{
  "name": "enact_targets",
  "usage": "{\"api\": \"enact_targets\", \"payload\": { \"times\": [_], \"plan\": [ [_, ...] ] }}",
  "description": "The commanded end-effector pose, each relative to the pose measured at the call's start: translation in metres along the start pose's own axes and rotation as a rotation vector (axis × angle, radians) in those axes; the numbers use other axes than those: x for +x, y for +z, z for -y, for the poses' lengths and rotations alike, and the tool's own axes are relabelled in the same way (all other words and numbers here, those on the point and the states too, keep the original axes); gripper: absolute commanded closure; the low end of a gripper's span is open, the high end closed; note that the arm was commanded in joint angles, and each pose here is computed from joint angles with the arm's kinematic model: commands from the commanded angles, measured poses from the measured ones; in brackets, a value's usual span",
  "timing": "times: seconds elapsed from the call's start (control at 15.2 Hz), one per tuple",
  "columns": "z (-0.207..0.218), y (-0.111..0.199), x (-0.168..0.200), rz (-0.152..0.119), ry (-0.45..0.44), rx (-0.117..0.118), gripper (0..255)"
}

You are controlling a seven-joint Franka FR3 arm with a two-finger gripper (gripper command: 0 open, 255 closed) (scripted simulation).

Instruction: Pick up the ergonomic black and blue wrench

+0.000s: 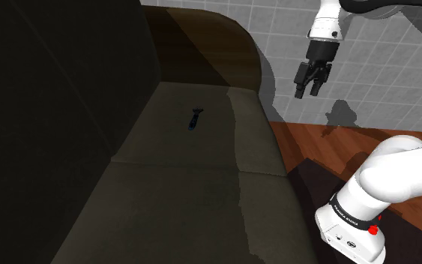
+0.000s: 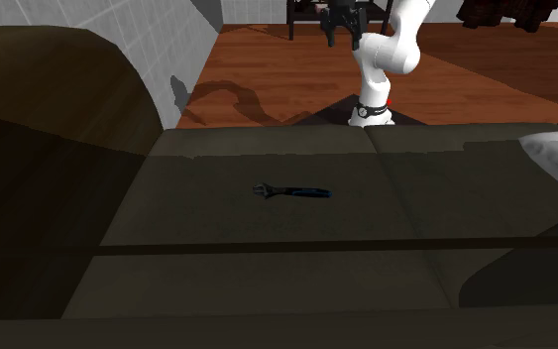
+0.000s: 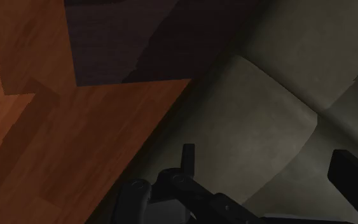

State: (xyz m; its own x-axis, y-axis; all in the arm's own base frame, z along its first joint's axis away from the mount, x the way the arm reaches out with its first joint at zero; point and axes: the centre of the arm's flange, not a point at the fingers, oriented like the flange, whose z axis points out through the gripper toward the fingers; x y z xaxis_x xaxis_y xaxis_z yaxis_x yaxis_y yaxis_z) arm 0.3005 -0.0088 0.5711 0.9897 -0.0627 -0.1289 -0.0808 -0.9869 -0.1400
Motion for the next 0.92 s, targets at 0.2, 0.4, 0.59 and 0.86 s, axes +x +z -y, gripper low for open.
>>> {"api": "enact_targets", "payload": {
  "times": [0.2,0.4,0.59,0.86],
  "plan": [
    [0.027,0.014,0.025,-0.007,0.064,-0.005,0],
    [0.053,0.029,0.051,-0.014,0.129,-0.009,0],
    [0.076,0.043,0.079,-0.021,0.193,-0.014,0],
    [0.105,0.062,0.119,-0.030,0.279,-0.020,0]
  ]
}}
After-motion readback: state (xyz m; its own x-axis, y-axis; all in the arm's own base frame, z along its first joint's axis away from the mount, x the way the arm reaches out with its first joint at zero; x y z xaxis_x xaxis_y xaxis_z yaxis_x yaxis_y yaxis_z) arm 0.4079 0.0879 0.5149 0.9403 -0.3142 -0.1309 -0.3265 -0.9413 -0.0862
